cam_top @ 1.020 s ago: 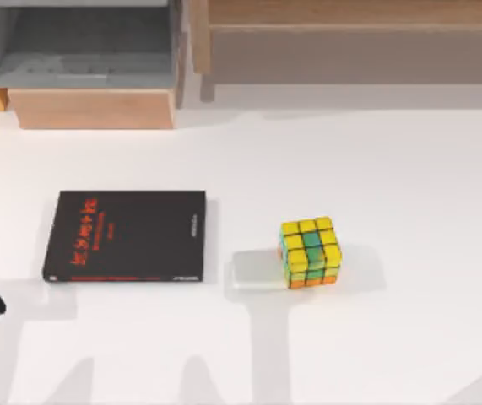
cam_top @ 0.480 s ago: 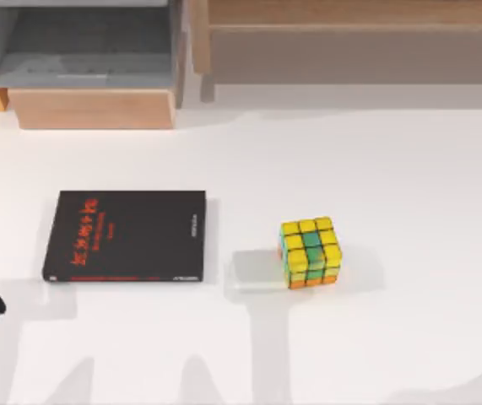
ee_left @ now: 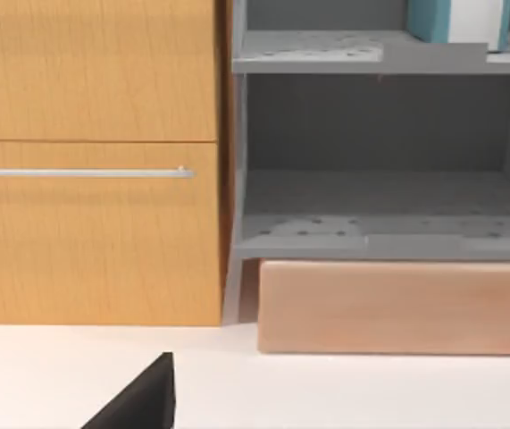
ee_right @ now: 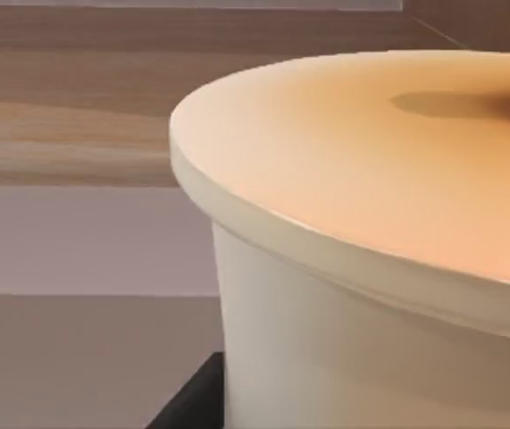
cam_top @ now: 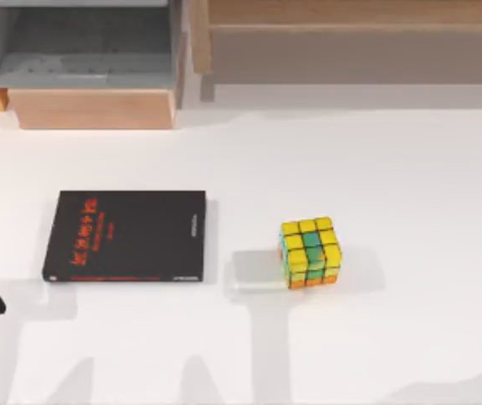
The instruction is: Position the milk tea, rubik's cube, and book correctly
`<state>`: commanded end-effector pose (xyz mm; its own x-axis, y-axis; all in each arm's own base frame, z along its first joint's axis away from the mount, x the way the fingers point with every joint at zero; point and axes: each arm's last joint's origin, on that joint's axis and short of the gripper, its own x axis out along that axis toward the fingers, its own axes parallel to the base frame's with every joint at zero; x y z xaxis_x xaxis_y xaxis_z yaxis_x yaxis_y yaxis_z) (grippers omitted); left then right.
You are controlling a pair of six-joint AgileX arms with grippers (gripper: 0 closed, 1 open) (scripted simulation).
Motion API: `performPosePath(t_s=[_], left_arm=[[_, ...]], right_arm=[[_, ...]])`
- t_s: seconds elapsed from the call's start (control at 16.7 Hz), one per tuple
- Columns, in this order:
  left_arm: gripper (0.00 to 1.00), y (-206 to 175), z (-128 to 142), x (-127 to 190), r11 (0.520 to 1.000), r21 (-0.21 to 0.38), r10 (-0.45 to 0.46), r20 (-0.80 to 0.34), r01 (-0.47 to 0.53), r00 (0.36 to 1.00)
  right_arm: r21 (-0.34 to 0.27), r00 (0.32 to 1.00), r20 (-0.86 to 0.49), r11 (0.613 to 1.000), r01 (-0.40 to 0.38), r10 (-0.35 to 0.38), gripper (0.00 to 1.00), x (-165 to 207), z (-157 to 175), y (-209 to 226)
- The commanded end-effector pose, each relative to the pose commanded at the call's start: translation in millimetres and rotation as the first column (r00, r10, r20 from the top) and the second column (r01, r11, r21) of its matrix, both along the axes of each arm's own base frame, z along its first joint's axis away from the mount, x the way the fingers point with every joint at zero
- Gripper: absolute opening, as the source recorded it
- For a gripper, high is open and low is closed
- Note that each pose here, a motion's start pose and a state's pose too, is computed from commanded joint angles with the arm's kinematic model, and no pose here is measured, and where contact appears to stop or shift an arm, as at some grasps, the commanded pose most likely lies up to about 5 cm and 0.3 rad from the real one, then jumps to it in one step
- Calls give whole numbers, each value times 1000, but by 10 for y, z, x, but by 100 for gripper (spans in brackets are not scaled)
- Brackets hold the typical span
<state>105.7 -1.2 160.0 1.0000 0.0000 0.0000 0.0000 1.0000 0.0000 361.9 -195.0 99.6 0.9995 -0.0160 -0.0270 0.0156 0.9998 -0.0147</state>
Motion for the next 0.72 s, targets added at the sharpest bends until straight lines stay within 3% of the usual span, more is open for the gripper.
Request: performPosePath(t_s=[0.66,0.72], left_arm=[[100,0,0,0,1000,0,0,0,0,1000],[100,0,0,0,1000,0,0,0,0,1000]], right_arm=[[0,1000,0,1000,0,0,98,0,0,0],[0,1000,0,1000,0,0,100,0,0,0]])
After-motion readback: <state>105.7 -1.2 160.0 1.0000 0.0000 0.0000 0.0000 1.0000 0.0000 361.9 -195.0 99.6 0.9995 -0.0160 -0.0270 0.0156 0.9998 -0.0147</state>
